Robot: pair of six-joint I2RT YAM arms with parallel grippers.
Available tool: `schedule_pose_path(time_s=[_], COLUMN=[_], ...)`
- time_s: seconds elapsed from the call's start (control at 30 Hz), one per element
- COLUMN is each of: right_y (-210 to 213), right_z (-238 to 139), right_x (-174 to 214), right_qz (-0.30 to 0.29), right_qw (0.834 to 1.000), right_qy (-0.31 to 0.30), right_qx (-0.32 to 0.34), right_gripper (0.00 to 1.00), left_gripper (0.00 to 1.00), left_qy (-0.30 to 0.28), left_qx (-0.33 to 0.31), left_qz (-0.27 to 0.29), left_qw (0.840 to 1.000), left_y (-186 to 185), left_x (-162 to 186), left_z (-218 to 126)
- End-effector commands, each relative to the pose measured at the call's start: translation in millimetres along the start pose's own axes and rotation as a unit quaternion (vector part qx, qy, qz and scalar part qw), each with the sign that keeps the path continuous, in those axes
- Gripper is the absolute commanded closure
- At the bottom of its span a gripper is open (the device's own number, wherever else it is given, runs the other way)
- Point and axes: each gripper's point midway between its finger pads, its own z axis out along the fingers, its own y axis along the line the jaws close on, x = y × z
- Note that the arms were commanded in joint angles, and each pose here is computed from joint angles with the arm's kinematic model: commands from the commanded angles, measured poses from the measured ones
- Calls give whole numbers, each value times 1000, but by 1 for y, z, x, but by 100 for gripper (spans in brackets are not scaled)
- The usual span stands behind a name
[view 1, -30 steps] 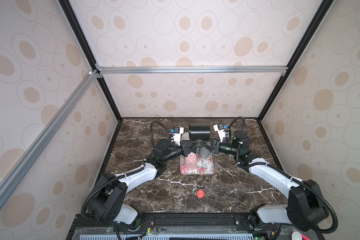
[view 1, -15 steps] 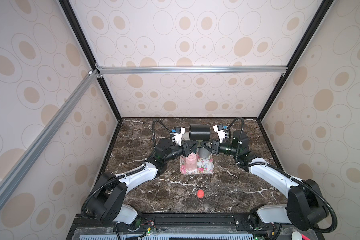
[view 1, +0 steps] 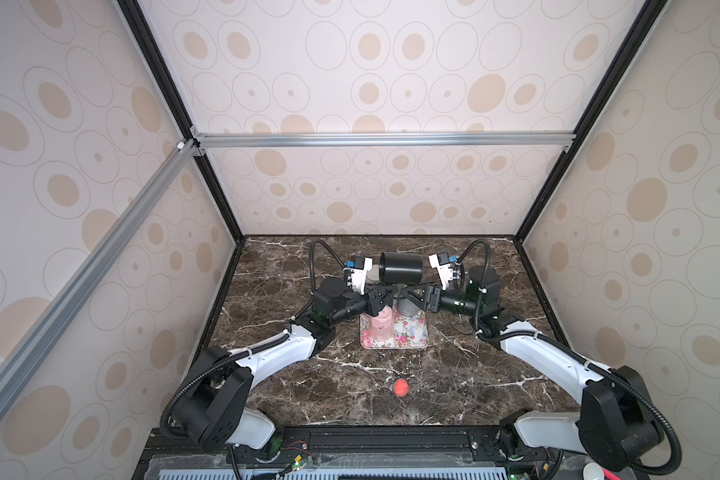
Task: Turn the mug right side up
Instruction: 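Open the right gripper and pull it back while the left gripper holds the mug, then swing the black mug opening-up beside the tray with the left gripper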
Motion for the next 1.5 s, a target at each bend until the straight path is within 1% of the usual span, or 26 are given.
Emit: schedule_pose_path(time_s=[0.0, 0.17, 0.23, 0.33, 0.37, 0.47, 0.57, 0.63, 0.73, 0.8, 0.97, 1.03, 1.1, 1.17, 1.3, 1.47], right_y=[7, 5, 1, -13, -17, -27, -36, -45, -57, -62, -73, -77, -82, -82, -86, -94], right_z=[-11, -17, -20, -30, -33, -42, -48, -51, -54, -56, -55, -53, -53, -51, -50, -49], right_x=[-10, -5, -1, 6, 8, 14, 16, 18, 23, 24, 29, 32, 35, 36, 39, 42], right_qz=[-28, -43, -51, -63, -67, -80, -89, -89, -89, -88, -82, -77, -73, -73, -71, -64], right_qw=[999, 999, 998, 994, 993, 988, 983, 979, 974, 972, 969, 969, 968, 969, 968, 966], right_qy=[-25, -25, -29, -37, -38, -42, -52, -54, -51, -50, -45, -40, -35, -32, -26, -22], right_qx=[4, 19, 31, 76, 88, 123, 150, 174, 200, 213, 227, 233, 240, 236, 240, 251], right_gripper=[40, 38, 35, 29, 29, 25, 22, 22, 21, 18, 17, 15, 15, 15, 15, 15], left_gripper=[100, 100, 100, 100, 100, 100, 100, 100, 100, 100, 100, 100, 100, 100, 100, 100], left_qy=[-55, -58, -55, -49, -51, -55, -48, -39, -20, -8, 21, 33, 35, 34, 54, 88], left_qx=[8, -33, -47, -83, -92, -137, -198, -253, -331, -366, -444, -472, -509, -535, -561, -595], left_qz=[58, 67, 71, 80, 83, 89, 93, 108, 124, 126, 121, 126, 143, 152, 143, 145], left_qw=[997, 995, 995, 992, 991, 985, 975, 961, 935, 922, 888, 872, 848, 830, 814, 786], left_y=[-27, -16, -12, 0, 3, 18, 41, 58, 85, 100, 141, 156, 171, 184, 212, 243], left_x=[-45, -51, -54, -57, -60, -69, -77, -83, -87, -88, -86, -86, -91, -96, -97, -90], left_z=[-3, -6, -7, -9, -11, -20, -31, -40, -55, -63, -80, -87, -95, -101, -103, -108])
